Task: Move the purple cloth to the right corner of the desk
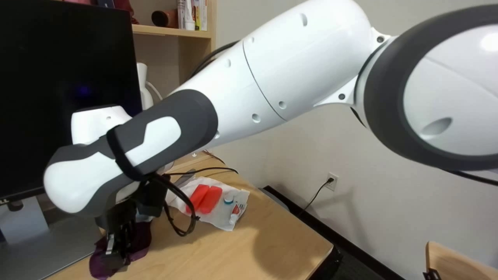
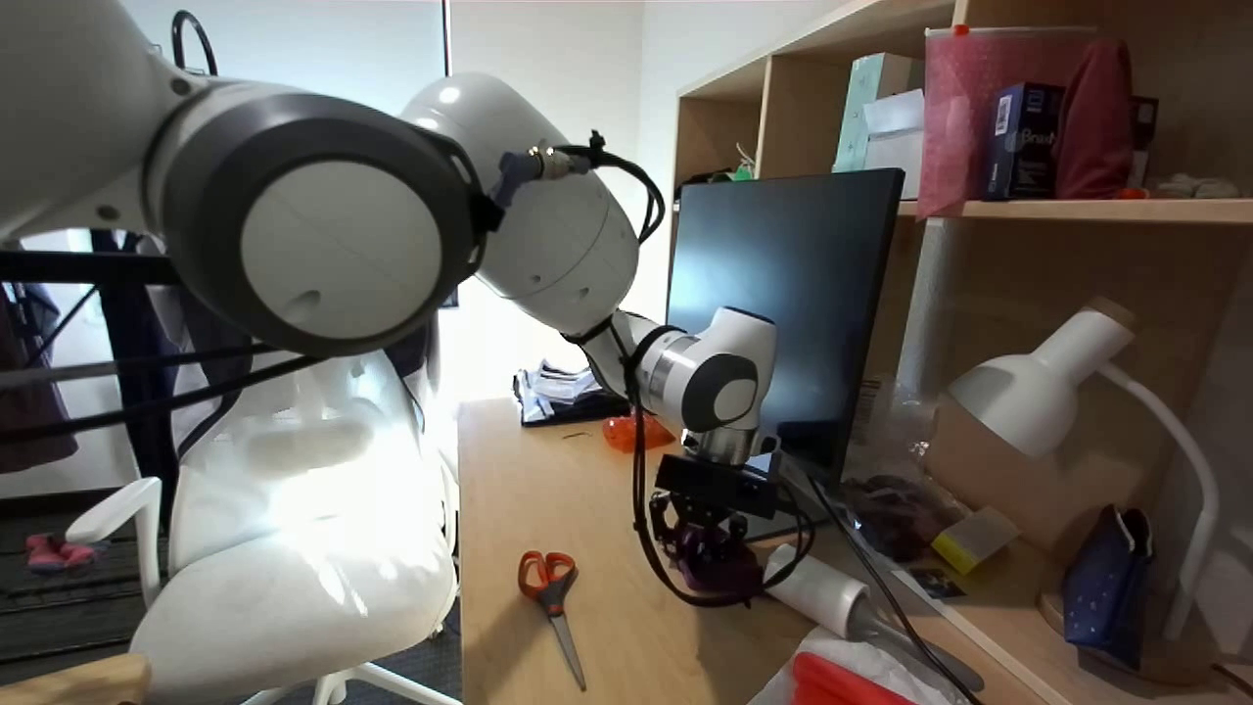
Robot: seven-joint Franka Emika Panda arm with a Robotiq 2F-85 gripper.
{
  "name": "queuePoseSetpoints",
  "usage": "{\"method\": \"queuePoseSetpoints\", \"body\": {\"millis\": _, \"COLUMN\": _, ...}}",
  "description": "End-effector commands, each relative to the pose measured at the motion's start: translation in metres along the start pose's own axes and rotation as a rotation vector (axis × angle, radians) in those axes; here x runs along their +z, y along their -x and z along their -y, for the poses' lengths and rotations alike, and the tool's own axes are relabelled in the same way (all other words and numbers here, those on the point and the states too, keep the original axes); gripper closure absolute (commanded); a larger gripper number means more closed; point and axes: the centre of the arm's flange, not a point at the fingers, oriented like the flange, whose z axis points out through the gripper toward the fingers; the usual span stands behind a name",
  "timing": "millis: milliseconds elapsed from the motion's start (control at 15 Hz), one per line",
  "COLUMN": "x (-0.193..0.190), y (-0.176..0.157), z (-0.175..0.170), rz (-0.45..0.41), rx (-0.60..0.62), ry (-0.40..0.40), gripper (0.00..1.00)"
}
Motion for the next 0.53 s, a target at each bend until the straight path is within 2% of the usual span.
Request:
{"method": "queuePoseSetpoints", "body": {"millis": 0, "x": -0.018, "y": 0.008, "z": 0.007, "rz": 0.006, "rx": -0.020, "ry": 0.017, "gripper": 0.93}}
{"method": "queuePoseSetpoints", "body": {"millis": 267, "x": -0.059, "y": 0.013, "z": 0.026, "rz": -0.021, "rx": -0.054, "ry": 0.056, "gripper": 0.91}}
{"method": "queuePoseSetpoints", "body": {"millis": 467, "x": -0.104, "y": 0.024, "z": 0.037, "rz": -0.057, "rx": -0.055, "ry": 0.122, "gripper": 0.91}}
